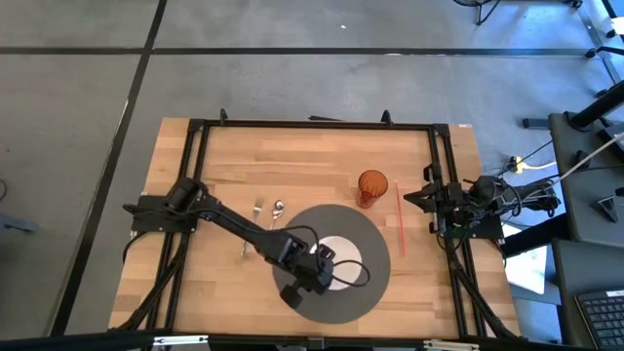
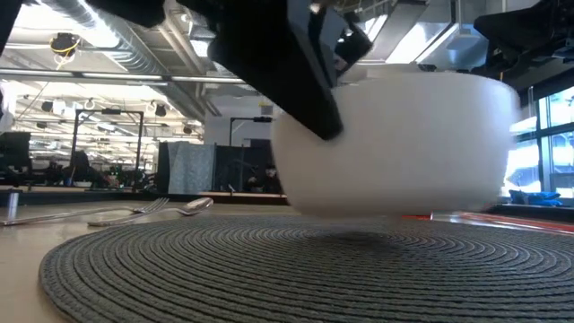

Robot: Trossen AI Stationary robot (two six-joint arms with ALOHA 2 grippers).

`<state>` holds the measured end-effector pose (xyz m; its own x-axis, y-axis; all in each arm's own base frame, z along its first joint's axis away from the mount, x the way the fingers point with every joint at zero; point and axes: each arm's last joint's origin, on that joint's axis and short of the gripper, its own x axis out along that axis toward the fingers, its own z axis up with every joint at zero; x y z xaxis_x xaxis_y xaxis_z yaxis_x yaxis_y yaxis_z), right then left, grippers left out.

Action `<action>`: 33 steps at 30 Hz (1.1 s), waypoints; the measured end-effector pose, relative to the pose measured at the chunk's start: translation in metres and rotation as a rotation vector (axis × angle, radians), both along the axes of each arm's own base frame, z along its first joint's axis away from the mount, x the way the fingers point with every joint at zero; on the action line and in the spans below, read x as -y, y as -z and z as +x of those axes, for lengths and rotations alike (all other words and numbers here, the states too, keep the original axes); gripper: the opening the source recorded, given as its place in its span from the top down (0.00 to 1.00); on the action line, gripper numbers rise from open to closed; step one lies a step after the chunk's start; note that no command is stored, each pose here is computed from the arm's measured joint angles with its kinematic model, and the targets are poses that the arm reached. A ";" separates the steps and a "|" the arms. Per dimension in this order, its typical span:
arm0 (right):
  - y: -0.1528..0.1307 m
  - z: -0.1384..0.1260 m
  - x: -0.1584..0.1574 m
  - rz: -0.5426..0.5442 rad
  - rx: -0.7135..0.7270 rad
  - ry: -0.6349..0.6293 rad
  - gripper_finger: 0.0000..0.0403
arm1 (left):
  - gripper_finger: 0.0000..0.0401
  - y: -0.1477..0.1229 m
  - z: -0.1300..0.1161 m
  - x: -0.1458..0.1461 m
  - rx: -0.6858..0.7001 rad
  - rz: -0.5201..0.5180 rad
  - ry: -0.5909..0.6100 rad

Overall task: Pick & Place Utensil
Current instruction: Put the white bowl on the gray mat, then put the spoon into the white bowl

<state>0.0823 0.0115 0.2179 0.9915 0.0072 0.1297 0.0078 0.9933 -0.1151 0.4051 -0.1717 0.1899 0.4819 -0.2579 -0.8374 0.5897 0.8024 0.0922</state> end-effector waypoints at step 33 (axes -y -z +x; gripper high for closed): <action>0.000 0.000 0.000 0.003 0.000 -0.001 0.96 | 0.80 -0.019 -0.005 0.013 0.005 0.113 0.038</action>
